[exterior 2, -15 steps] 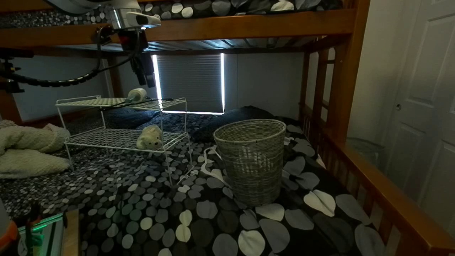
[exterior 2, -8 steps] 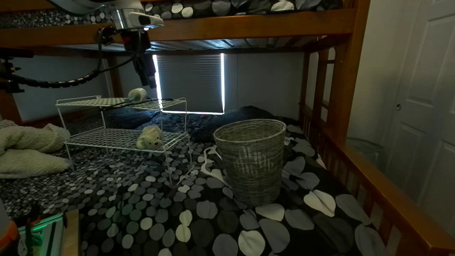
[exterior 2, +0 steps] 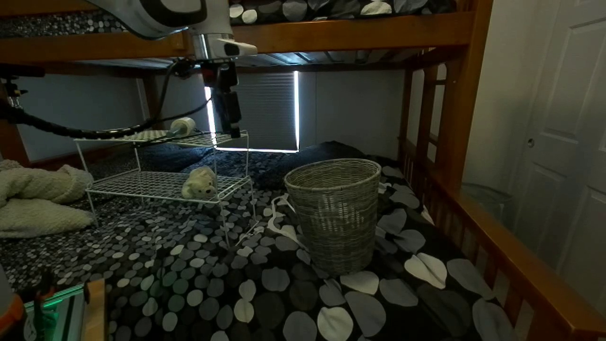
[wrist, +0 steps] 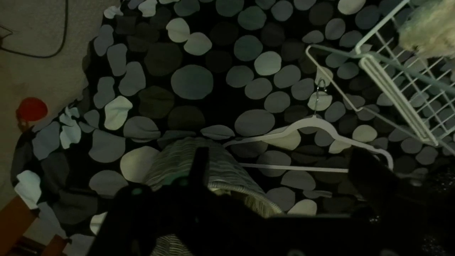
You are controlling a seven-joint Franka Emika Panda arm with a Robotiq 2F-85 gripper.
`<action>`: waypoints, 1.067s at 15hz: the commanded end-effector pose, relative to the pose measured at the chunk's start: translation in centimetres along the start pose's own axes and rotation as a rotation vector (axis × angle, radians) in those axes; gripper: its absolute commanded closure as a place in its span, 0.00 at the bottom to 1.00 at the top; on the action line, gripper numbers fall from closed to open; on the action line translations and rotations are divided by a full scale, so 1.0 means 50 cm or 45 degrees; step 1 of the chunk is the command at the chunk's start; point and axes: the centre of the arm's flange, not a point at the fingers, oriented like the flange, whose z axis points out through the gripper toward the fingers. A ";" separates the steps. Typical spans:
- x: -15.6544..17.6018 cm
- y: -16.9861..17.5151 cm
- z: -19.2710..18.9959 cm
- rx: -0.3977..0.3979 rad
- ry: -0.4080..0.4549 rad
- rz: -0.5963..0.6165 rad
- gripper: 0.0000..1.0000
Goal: Pick up the white bedsheet from the brown basket and put it on the top white rack
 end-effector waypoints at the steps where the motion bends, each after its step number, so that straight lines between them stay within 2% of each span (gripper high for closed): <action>1: 0.089 0.033 0.041 -0.032 0.015 0.031 0.00; 8: 0.239 0.061 0.087 -0.174 0.097 -0.037 0.00; 12: 0.308 0.069 0.125 -0.193 0.112 -0.052 0.00; 14: 0.330 0.075 0.143 -0.197 0.133 -0.042 0.00; 15: 0.295 0.074 0.125 -0.178 0.112 -0.041 0.00; 16: 0.308 0.077 0.135 -0.178 0.118 -0.040 0.00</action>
